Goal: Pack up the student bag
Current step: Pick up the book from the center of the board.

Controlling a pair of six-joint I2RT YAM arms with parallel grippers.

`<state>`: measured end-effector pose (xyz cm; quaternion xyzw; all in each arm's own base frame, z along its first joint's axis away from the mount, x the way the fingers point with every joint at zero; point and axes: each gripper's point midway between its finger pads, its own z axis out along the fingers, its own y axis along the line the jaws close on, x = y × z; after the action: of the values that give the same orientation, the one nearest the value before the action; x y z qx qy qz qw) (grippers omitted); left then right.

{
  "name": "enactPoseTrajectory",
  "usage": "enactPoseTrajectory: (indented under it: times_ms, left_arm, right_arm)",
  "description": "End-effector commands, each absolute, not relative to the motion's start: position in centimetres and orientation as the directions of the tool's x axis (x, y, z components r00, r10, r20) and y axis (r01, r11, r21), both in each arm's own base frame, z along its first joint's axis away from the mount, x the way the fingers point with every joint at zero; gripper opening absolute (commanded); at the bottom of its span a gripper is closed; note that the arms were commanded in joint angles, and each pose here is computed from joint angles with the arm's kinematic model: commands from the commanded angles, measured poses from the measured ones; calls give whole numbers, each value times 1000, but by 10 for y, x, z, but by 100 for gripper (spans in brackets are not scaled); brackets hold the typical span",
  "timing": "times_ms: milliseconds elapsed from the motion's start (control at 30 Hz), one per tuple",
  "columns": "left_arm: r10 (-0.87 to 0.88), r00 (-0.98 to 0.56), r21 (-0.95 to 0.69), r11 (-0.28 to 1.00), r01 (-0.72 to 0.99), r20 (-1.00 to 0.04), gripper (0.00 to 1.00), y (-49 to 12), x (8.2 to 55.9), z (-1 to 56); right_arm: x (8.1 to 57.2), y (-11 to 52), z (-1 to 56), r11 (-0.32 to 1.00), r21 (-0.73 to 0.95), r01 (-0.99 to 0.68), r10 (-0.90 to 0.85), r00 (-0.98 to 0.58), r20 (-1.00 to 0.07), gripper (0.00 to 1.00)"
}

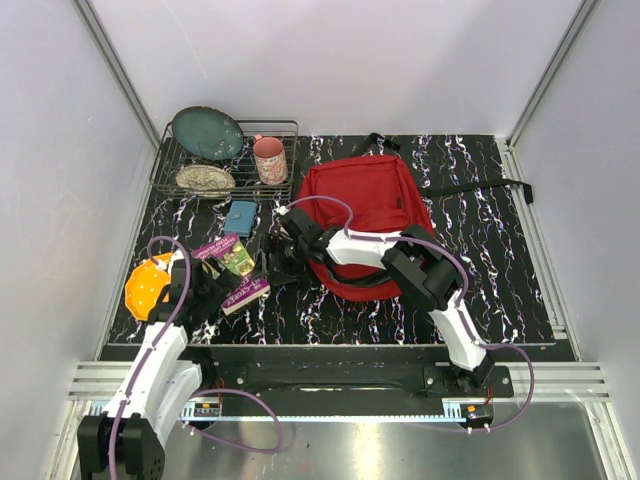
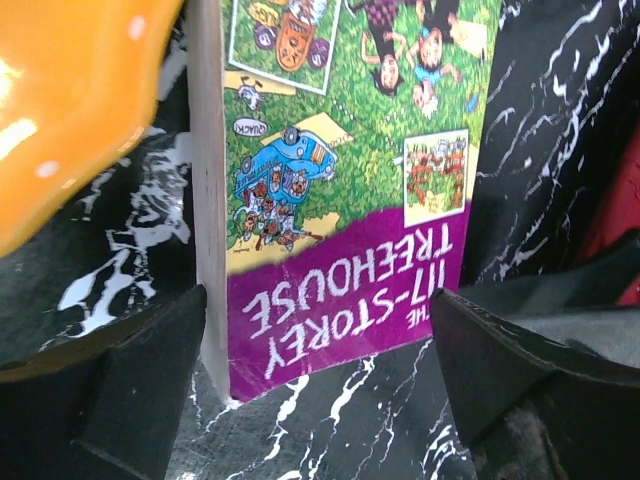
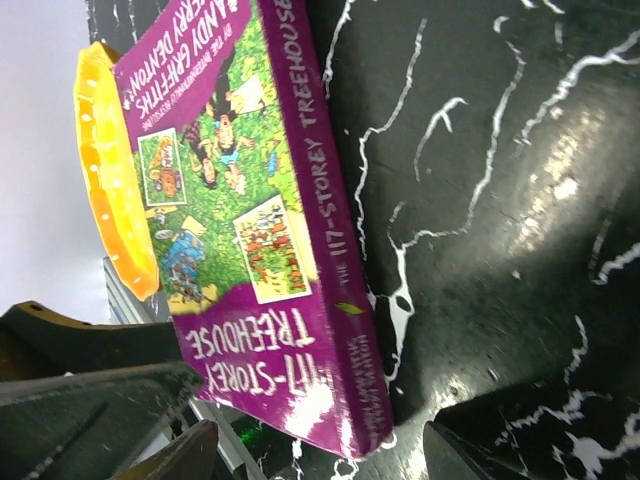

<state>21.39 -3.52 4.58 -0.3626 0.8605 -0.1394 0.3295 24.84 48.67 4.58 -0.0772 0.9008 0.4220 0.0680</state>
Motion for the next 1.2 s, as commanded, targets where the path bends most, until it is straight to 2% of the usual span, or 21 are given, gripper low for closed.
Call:
enactPoseTrajectory:
  times_ms: [0, 100, 133, 200, 233, 267, 300, 367, 400, 500, 533, 600, 633, 667, 767, 1033, 1167]
  left_arm:
    - [-707, -554, -583, 694, -422, -440, 95, -58, 227, 54]
    - [-704, -557, -587, 696, -415, -441, 91, -59, 227, 54]
    - [-703, -556, -588, 697, -411, -444, 90, -59, 227, 54]
    - [-693, -563, -593, 703, -392, -449, 81, -61, 227, 55]
    - [-691, -563, -602, 703, -379, -453, 78, -63, 229, 57]
    - [-690, -573, -616, 698, -366, -442, 73, -67, 228, 55]
    - [-689, -576, -628, 695, -351, -440, 65, -70, 228, 56]
    - [-687, -587, -657, 682, -321, -427, 58, -77, 228, 57]
    - [-690, -588, -666, 676, -315, -422, 49, -79, 228, 57]
    - [-685, -597, -684, 670, -289, -418, 32, -84, 227, 58]
    - [-681, -601, -687, 670, -281, -418, 20, -85, 227, 59]
    - [-673, -612, -700, 665, -258, -414, 11, -89, 225, 62]
    - [-670, -619, -705, 663, -252, -410, 3, -91, 224, 63]
    - [-665, -631, -713, 658, -241, -401, 0, -94, 221, 63]
    - [-656, -653, -741, 638, -211, -379, 0, -103, 216, 69]
    - [-696, -622, -806, 567, -168, -359, 0, -111, 206, 99]
    - [-671, -607, -799, 594, -97, -425, 0, -110, 208, 134]
  right_arm:
    - [255, 508, 51, 578, 784, -226, -93, -973, -211, 85]
    - [261, 513, 42, 591, 780, -207, -73, -976, -203, 84]
    - [262, 514, 39, 592, 780, -202, -69, -977, -200, 80]
    - [259, 514, 30, 593, 784, -184, -76, -982, -173, 77]
    - [256, 512, 26, 597, 783, -175, -77, -984, -161, 68]
    - [259, 517, 35, 562, 804, -193, -68, -980, -188, 67]
    - [252, 511, 28, 569, 803, -174, -67, -984, -166, 63]
    - [252, 508, 37, 546, 817, -183, -50, -981, -186, 52]
    - [247, 502, 31, 559, 811, -172, -46, -983, -176, 50]
    - [244, 494, 35, 556, 814, -171, -33, -982, -184, 41]
    - [243, 493, 37, 554, 815, -171, -30, -982, -186, 40]
    - [238, 488, 40, 547, 819, -172, -28, -982, -188, 33]
    - [234, 486, 41, 548, 819, -172, -30, -982, -186, 33]
    - [234, 485, 48, 539, 823, -182, -29, -980, -198, 33]
    - [227, 475, 55, 544, 819, -182, -18, -979, -205, 35]
    - [214, 443, 62, 582, 788, -202, -11, -971, -240, 70]
    - [213, 445, 79, 558, 798, -228, -22, -965, -260, 74]
